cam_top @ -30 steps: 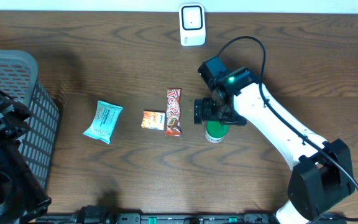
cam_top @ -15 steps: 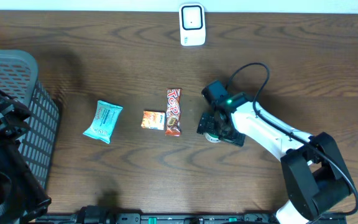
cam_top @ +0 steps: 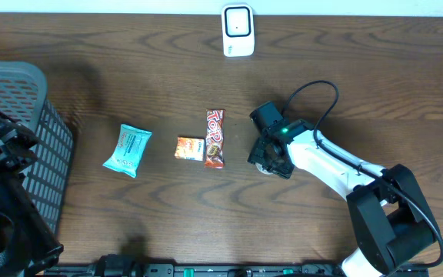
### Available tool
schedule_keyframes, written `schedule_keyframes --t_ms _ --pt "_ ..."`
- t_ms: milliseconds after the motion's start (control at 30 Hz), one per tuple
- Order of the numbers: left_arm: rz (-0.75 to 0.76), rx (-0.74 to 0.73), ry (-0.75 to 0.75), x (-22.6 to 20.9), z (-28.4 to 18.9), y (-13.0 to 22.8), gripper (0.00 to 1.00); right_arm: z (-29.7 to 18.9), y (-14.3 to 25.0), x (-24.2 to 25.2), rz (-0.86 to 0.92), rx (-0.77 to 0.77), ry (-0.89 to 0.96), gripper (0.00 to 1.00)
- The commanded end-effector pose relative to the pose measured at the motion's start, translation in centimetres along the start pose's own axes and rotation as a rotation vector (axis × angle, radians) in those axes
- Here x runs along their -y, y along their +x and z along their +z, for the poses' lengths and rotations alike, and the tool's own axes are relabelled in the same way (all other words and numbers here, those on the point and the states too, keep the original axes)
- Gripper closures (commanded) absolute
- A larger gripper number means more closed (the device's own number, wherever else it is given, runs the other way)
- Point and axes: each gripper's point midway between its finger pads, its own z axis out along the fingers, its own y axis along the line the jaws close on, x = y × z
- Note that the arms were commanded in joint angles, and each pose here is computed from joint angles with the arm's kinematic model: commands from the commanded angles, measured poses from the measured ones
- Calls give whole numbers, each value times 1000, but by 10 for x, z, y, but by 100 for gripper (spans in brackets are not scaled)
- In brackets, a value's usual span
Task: Scan the item barcode
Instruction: 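Lower the right gripper and grasp the jar around its body, then lift the jar with the right gripper and carry it rightward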
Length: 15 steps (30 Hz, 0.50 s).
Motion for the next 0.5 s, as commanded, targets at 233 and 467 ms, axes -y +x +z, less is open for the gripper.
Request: schedule_keyframes --t_ms 233,467 --pt "0 9 -1 -1 -2 -2 17 -19 12 -24 -69 -254 -238 46" --pt "0 8 -1 -1 -2 -2 17 -73 19 -57 -85 -518 -650 44"
